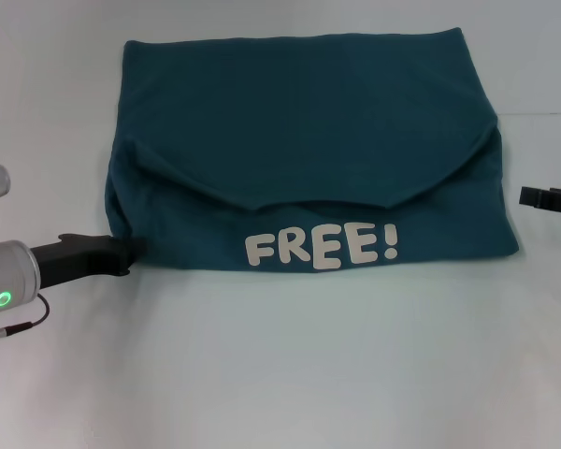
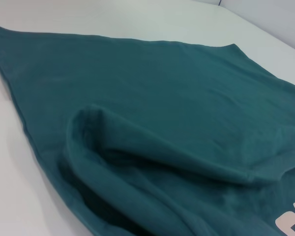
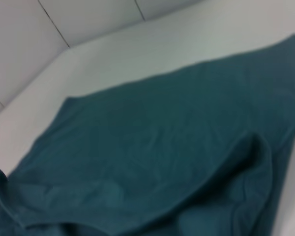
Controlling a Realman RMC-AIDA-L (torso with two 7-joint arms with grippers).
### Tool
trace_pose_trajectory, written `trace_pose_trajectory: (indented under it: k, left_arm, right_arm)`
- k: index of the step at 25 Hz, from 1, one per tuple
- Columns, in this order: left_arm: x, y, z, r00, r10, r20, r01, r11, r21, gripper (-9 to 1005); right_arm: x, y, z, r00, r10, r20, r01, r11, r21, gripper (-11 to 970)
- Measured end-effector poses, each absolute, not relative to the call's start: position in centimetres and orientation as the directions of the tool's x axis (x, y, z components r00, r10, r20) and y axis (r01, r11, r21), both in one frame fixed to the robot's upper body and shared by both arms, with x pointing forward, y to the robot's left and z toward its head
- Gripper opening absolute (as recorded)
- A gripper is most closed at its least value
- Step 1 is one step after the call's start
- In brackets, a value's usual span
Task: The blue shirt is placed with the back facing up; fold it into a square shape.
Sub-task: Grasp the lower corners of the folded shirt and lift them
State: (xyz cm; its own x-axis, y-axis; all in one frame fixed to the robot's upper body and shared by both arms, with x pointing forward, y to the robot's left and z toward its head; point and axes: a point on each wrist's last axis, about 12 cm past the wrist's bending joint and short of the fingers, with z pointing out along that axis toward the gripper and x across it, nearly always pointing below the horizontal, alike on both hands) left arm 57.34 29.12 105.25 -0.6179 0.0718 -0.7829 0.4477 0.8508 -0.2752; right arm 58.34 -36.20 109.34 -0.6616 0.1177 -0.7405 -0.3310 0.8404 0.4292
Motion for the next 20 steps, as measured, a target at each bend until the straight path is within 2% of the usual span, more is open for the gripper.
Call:
trace_pose_trajectory:
  k: [3, 8, 20]
  left_arm:
    - [57.4, 29.1, 105.3, -0.619, 0.069, -0.782, 0.447, 0.85, -0.279, 107]
    - [57.3, 29.5, 105.6, -0.617, 0.06, -0.784, 0.441, 0.852, -0.283, 36]
    - [57.6, 29.5, 105.9, -0.609, 0.066, -0.79, 0.447, 0.851, -0.274, 42]
  right_arm:
    - [58.2, -36.2, 109.3, -0.684, 0.104, -0.722, -0.332, 0.837, 0.435, 631]
    - [58.2, -35.9, 108.8, -0.72, 0.084, -0.689, -0.321, 0.84, 0.438, 630]
    - [59.8, -32.7, 107.3, -0.748, 0.029, -0.663, -0.322, 0.858, 0.401, 628]
